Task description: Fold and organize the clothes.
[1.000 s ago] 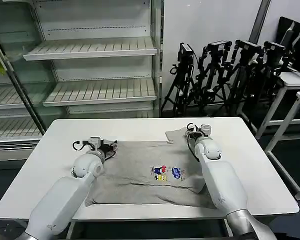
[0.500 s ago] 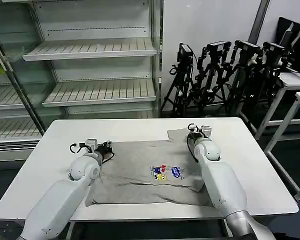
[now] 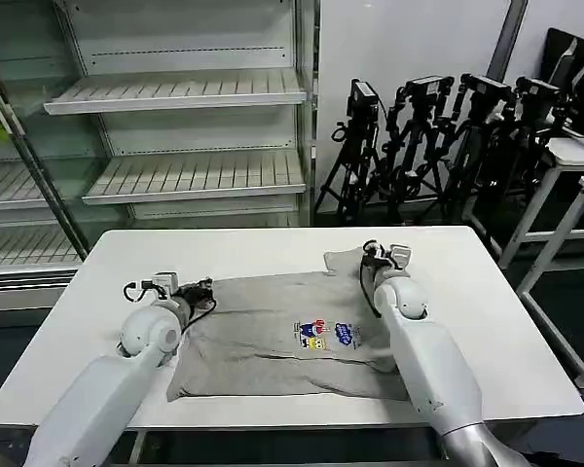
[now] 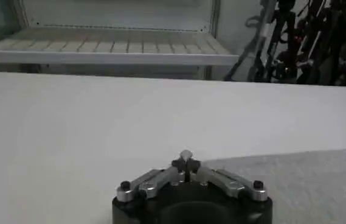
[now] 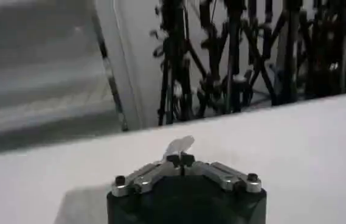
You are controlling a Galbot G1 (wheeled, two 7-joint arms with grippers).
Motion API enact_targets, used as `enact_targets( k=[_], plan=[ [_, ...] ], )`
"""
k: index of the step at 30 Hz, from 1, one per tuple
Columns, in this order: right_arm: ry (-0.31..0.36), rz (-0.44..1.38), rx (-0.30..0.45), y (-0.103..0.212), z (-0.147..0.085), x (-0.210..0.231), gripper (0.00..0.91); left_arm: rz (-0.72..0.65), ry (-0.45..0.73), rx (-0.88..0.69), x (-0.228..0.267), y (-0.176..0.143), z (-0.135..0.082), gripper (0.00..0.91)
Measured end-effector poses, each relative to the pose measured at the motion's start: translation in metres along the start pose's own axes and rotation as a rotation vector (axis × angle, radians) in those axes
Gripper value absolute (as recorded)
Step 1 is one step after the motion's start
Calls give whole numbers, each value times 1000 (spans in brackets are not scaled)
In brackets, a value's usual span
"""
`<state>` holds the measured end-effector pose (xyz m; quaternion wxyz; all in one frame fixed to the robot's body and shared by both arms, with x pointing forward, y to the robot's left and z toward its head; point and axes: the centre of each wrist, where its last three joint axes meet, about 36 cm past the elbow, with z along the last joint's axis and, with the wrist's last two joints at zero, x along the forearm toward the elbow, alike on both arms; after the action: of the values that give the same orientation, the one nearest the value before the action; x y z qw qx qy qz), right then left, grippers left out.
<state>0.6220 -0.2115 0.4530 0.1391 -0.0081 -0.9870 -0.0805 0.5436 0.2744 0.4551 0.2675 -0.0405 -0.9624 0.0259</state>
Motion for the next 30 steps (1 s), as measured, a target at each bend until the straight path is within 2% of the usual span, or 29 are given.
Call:
enact_targets(
  k=[13, 21, 30],
  plan=[
    [-137, -30, -3, -26, -10, 72, 0, 41, -74, -4, 48, 6, -12, 50],
    [-169, -33, -4, -41, 9, 131, 0, 69, -106, -19, 83, 7, -8, 50],
    [-175, -11, 1, -50, 35, 195, 0, 91, -115, -29, 115, 1, 11, 50]
  ],
)
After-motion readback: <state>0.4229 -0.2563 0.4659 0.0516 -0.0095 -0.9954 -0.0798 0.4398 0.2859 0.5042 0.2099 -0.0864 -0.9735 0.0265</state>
